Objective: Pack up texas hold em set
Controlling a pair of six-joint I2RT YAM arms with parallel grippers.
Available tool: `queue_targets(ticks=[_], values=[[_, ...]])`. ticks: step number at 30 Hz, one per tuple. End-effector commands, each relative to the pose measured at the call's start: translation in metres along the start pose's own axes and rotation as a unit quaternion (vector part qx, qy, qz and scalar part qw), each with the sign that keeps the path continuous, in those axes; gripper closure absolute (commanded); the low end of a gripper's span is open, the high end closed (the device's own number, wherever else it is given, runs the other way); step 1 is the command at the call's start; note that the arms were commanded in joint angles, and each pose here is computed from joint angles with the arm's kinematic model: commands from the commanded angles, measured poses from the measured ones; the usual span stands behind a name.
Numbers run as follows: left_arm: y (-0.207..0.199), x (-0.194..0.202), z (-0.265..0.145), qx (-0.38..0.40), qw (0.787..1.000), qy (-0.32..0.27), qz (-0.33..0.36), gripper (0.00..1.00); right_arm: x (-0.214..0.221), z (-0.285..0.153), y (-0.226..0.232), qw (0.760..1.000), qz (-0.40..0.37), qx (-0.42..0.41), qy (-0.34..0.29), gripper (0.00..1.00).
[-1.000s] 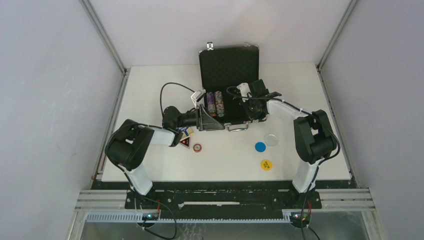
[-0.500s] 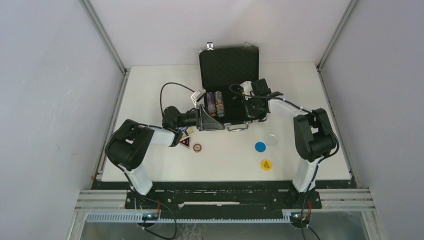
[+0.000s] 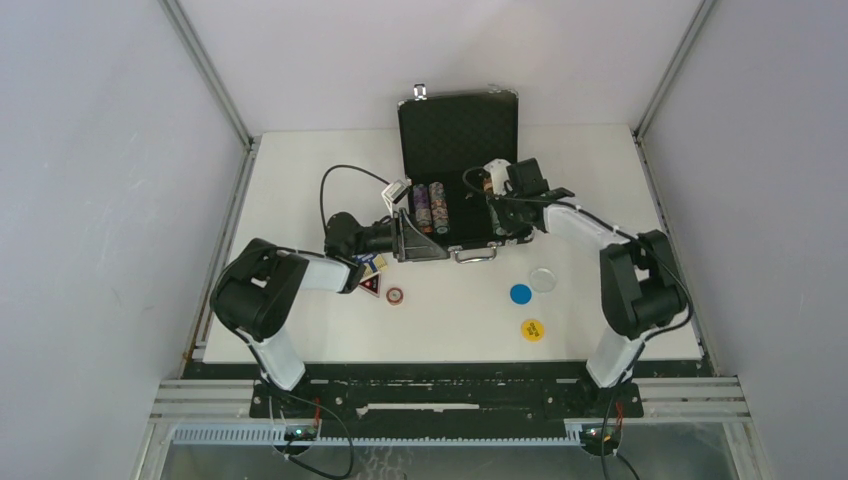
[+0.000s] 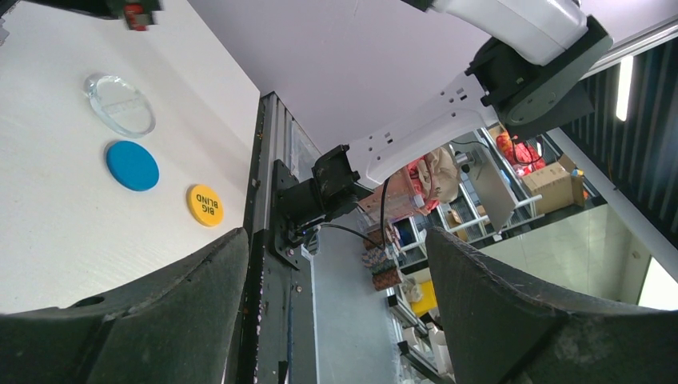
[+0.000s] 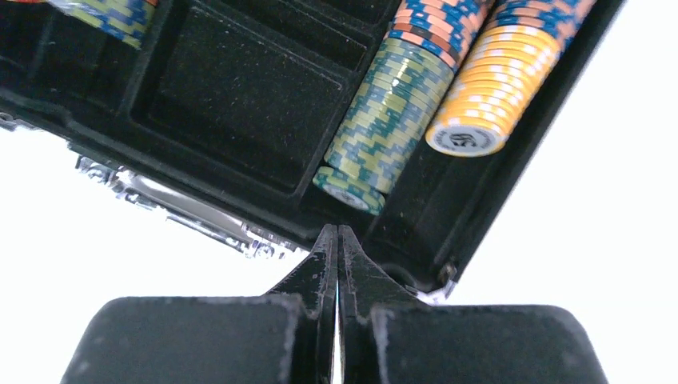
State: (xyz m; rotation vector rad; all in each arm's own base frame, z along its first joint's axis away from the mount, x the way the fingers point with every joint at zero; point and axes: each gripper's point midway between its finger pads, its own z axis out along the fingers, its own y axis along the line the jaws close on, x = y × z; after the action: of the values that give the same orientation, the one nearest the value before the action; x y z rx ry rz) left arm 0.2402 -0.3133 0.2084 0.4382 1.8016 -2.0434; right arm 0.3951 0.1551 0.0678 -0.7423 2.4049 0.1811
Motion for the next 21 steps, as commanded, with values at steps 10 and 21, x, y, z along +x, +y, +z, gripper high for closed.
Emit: queue_targets(ticks=[10,21], values=[[0.037,-0.019,0.003,-0.071,0.995,-0.055,-0.039,0.16,-0.036,-0.119,0.041,0.985,0.007,0.115,-0.130,0.84],[0.084,-0.039,-0.090,-0.481,0.866,-0.112,0.074,0.15,-0.027,-0.236,0.112,0.958,0.040,0.105,-0.265,0.00]])
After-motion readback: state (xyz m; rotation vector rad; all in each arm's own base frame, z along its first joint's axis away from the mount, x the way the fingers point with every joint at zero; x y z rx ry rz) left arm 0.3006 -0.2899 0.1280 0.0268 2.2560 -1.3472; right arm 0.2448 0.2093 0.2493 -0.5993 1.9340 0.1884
